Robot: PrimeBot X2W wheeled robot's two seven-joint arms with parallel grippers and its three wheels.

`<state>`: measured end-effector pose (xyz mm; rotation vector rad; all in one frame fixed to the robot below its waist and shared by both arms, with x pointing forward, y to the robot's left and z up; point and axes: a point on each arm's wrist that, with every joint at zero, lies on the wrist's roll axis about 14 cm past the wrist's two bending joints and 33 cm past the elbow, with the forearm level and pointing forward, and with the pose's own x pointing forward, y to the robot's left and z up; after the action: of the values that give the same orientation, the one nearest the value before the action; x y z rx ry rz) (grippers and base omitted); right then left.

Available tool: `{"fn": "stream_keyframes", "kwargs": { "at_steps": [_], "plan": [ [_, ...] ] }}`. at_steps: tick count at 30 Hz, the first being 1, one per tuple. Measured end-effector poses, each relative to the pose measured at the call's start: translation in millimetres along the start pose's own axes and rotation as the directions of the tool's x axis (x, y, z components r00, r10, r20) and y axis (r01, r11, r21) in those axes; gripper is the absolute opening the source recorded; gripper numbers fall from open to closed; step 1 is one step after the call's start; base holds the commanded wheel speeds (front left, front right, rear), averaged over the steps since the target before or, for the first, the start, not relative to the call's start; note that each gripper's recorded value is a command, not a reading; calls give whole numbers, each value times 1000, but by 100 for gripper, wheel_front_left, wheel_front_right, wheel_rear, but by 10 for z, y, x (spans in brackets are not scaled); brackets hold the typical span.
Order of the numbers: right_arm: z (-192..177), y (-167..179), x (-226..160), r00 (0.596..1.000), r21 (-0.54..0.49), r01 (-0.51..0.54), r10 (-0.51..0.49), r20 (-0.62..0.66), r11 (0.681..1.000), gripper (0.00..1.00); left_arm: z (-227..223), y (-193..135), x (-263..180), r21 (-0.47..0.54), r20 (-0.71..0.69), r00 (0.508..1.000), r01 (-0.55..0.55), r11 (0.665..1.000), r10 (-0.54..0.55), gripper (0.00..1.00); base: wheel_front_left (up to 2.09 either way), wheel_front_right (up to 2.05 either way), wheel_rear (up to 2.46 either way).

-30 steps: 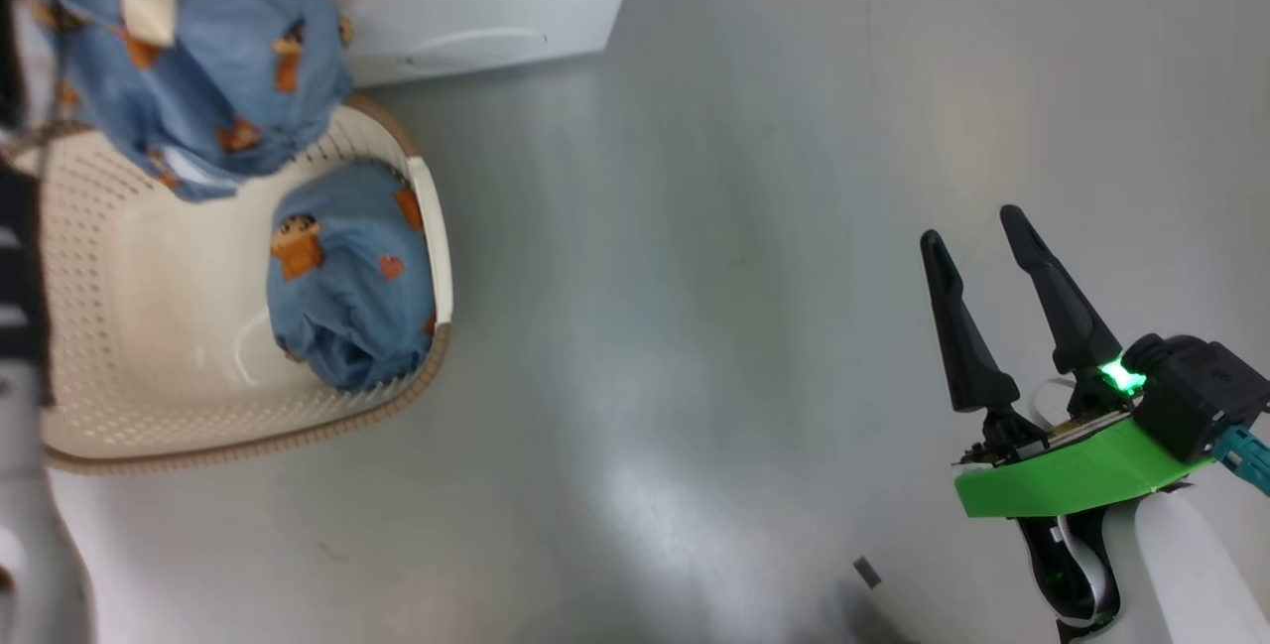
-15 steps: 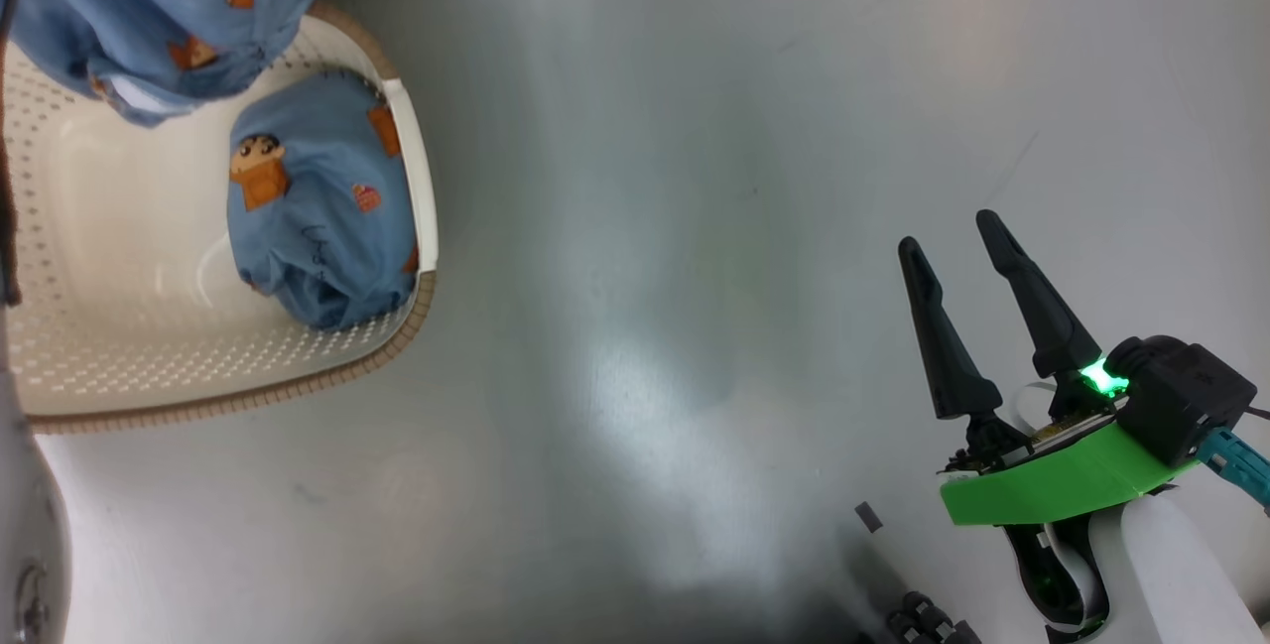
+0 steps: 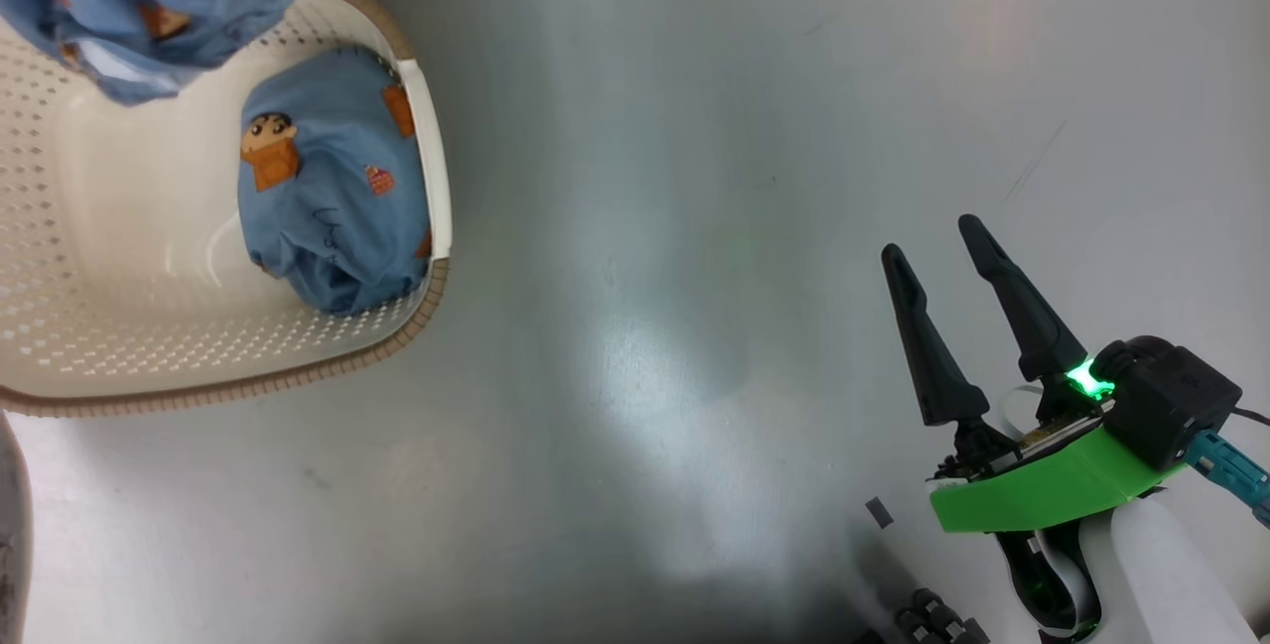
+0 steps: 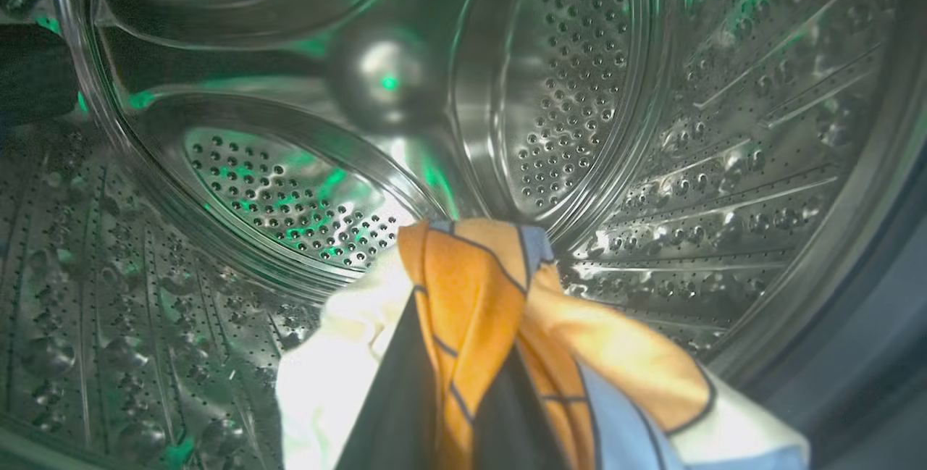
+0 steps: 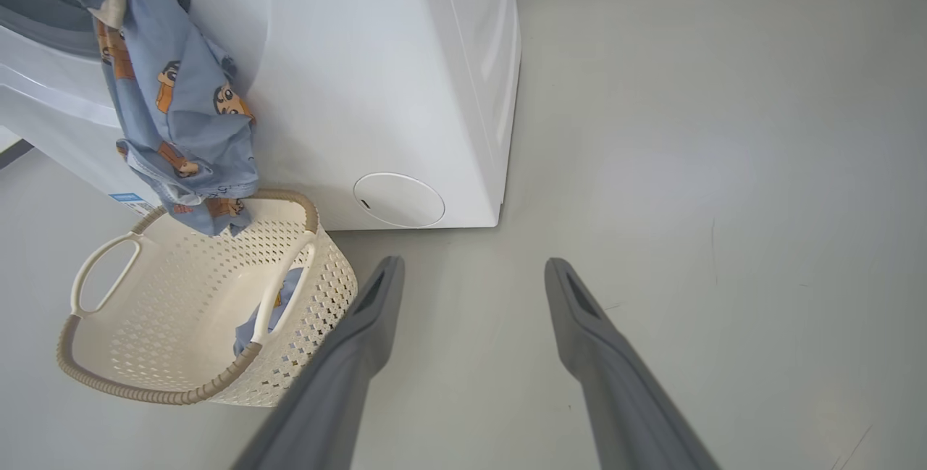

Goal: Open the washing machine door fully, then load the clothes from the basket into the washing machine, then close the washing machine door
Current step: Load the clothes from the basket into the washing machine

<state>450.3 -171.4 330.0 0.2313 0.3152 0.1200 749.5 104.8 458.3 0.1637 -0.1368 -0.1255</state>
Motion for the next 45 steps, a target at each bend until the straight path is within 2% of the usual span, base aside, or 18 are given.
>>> {"fn": "stream_keyframes", "kwargs": {
  "at_steps": [6,9,11,12,18,35,45],
  "plan": [
    [87,-6,-38,1000,-8,3,-3,17,1000,100,244,-23,26,16,59,998,0,1000,-1,0,0,0,0],
    [86,-19,-44,1000,-11,6,-6,16,1000,100,170,-28,18,-2,37,999,-7,1000,7,0,0,0,0],
    [81,-21,-44,1000,-11,6,-6,15,1000,100,86,-5,-3,-21,12,1000,-24,1000,24,82,0,0,0],
    [83,-19,-44,1000,-10,6,-6,15,1000,100,40,-2,-20,-33,-4,1000,-28,999,28,100,0,0,0],
    [107,-5,-47,1000,-10,3,-3,21,1000,100,-86,-25,-77,-62,-71,997,-36,997,32,100,0,0,0],
    [300,107,2,997,-10,-31,31,75,999,100,-89,-46,-319,-137,-148,989,-45,990,24,100,0,0,0],
    [474,244,95,989,-15,-76,77,127,997,100,138,92,-521,-173,-99,994,-55,983,38,100,0,0,0]
  ]
}}
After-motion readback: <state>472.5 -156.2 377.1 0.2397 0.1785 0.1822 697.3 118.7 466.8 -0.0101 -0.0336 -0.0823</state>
